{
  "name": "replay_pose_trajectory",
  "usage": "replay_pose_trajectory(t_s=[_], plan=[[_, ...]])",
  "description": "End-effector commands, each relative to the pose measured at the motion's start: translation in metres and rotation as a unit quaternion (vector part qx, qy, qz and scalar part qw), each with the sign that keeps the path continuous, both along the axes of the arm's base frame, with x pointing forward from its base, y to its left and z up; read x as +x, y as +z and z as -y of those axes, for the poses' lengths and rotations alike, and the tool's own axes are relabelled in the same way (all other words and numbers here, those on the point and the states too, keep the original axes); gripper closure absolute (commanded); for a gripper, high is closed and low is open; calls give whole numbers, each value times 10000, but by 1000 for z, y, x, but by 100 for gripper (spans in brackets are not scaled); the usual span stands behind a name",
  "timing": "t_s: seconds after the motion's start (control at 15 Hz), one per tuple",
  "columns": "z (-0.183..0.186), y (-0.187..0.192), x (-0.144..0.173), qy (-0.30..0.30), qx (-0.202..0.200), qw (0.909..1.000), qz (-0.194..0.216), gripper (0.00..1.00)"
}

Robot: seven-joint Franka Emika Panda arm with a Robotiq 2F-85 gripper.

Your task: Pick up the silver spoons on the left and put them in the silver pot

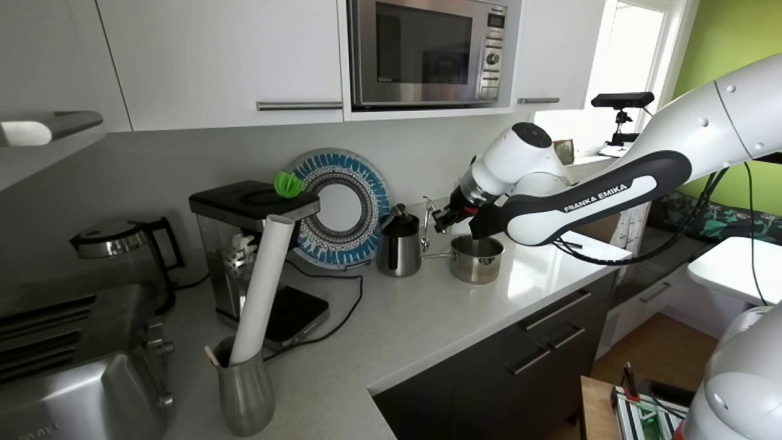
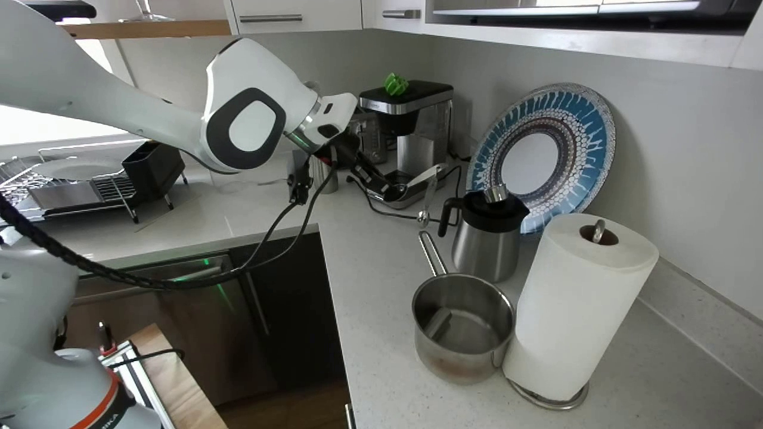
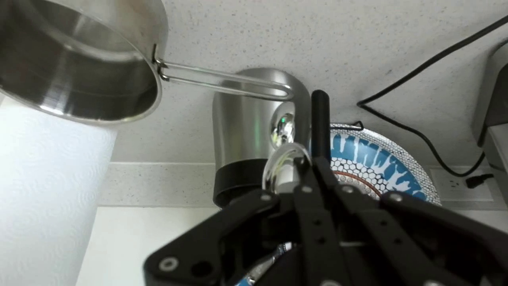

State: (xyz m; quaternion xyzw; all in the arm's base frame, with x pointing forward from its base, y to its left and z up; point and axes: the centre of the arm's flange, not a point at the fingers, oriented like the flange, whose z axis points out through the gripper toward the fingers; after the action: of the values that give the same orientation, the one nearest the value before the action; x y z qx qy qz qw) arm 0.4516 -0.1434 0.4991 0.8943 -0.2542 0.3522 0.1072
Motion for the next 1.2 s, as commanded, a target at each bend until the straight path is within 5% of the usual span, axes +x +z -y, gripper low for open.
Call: replay_pose_trajectory(t_s=[0.0, 0.53, 1.13], plan=[[12, -31, -8, -212, 69, 9998, -20, 99], [41, -51, -30, -712, 173, 9973, -51, 99], [93, -1, -52, -1115, -376, 9924, 359, 99]])
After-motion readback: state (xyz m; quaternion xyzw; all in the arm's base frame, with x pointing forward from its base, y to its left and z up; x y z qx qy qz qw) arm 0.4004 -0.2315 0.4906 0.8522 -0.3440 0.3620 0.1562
